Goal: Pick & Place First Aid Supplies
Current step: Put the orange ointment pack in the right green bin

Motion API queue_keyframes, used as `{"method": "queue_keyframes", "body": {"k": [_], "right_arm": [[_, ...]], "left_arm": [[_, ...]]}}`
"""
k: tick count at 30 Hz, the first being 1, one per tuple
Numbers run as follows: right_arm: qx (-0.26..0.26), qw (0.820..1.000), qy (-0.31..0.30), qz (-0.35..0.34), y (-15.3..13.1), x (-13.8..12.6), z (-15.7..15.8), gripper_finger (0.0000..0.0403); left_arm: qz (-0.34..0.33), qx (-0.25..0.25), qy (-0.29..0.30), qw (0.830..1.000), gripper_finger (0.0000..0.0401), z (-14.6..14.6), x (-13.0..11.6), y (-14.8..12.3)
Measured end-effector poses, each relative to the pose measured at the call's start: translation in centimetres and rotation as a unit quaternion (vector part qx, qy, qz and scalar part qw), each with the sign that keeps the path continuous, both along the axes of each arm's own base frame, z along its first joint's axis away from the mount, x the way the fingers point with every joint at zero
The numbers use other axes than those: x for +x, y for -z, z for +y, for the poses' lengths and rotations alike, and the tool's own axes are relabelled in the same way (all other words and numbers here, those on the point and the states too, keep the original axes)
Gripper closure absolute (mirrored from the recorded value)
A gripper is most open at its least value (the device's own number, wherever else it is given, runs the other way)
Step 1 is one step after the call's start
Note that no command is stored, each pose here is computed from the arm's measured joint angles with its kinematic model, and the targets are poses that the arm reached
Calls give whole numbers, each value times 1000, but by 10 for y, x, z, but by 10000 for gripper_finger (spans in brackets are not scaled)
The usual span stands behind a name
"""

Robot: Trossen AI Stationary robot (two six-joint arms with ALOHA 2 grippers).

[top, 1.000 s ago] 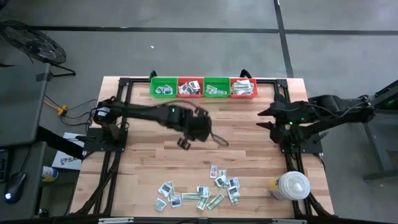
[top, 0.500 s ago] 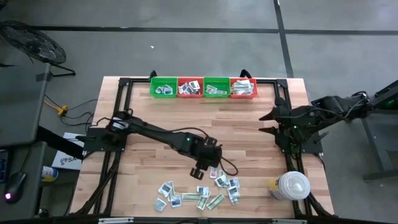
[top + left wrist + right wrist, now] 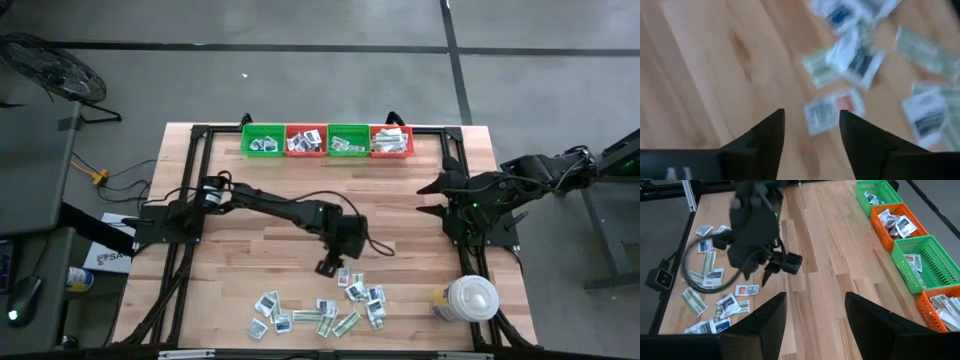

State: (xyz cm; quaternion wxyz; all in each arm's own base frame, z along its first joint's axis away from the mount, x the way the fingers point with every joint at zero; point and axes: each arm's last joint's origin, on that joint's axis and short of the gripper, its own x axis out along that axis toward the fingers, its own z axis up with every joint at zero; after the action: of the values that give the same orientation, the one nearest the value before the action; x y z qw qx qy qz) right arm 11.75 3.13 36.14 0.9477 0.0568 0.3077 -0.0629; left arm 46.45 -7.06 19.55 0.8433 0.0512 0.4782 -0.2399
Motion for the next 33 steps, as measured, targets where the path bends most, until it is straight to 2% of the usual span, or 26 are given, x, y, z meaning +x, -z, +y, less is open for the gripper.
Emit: {"method": "queue_keyframes", "body": {"k": [3, 6, 10, 21, 24, 33], "right_arm": [[-2, 1000, 2, 1, 0, 1, 0, 208], [3, 1000, 6, 2, 1, 2, 0, 208], [6, 1000, 9, 1, 0, 1, 0, 208], [6, 1000, 11, 0, 0, 1, 0, 208], [7, 1000, 12, -1, 0, 1, 0, 208], [9, 1000, 13, -2, 0, 1, 0, 208]], "left_arm": [[9, 25, 15, 1000, 209, -4, -2, 6], [19, 81, 1, 997, 211, -13, -5, 12], [-8, 118, -15, 993, 218, -24, -3, 10], [-14, 113, -86, 990, 220, -37, -3, 9], [-18, 125, -94, 988, 220, -39, -4, 9], [-2, 119, -109, 987, 220, -42, -4, 18]]}}
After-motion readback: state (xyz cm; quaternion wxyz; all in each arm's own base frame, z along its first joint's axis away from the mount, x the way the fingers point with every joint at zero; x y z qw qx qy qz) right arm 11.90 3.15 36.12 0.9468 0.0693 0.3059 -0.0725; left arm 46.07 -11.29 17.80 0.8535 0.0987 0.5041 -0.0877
